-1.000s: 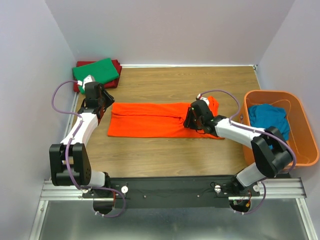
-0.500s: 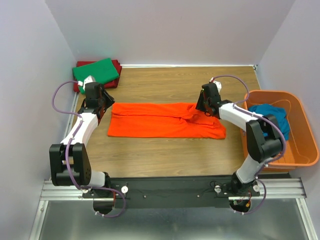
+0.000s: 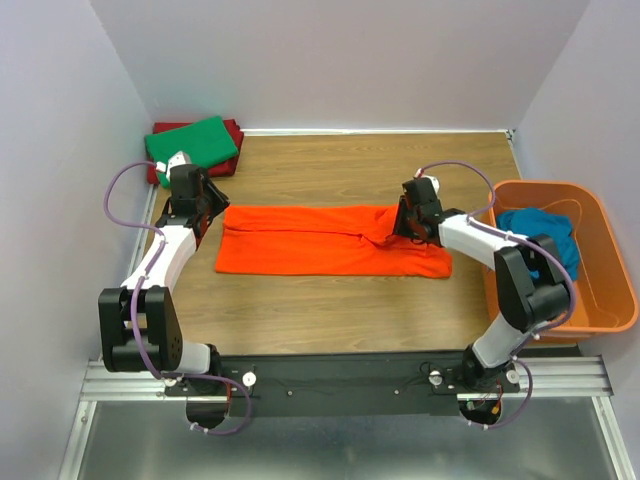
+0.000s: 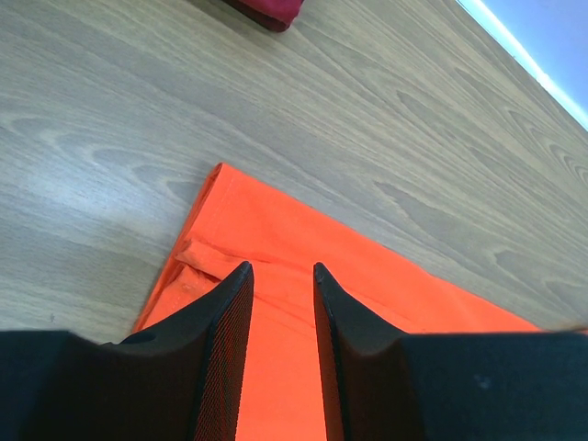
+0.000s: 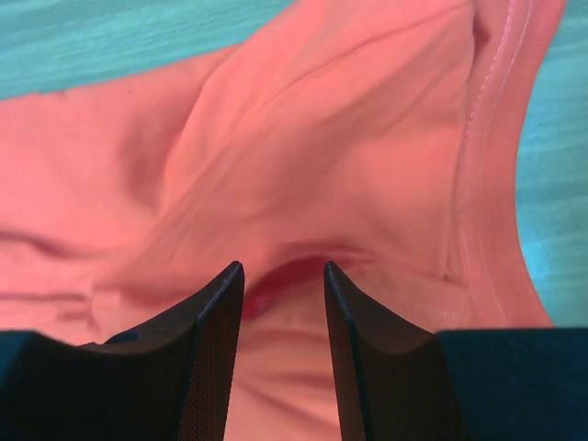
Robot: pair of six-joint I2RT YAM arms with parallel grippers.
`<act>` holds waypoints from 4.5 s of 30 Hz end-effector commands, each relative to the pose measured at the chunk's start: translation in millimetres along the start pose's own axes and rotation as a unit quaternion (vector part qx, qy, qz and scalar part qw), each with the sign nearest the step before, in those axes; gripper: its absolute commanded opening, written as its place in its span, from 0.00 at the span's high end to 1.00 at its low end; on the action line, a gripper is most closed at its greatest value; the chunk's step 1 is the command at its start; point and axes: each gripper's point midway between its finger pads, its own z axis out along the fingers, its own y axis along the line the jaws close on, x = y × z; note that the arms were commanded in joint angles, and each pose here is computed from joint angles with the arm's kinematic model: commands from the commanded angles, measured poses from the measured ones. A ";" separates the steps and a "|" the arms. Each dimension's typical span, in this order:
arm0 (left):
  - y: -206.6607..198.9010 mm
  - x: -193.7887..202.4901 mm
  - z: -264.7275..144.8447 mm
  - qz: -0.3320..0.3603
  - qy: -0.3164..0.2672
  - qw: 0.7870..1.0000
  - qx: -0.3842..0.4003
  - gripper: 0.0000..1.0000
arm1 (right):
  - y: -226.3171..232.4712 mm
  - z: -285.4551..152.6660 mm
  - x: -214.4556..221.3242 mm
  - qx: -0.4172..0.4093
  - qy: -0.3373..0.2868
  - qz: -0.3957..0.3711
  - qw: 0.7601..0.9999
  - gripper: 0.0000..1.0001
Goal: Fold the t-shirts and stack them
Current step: Fold the other side of the tshirt into a rectangle
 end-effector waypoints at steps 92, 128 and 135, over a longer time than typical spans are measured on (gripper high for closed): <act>-272.2 344.4 -35.1 0.496 0.168 0.818 0.237 0.65 | -86.7 -57.9 -40.2 -0.045 -0.041 0.178 0.982 0.62; -248.3 307.1 -41.4 0.494 0.114 0.842 0.186 1.00 | -76.5 -44.0 -24.4 -0.075 -0.003 0.163 0.984 0.63; -249.9 309.2 -43.7 0.499 0.115 0.835 0.202 1.00 | -67.4 -37.0 -23.4 -0.090 0.008 0.163 0.982 0.63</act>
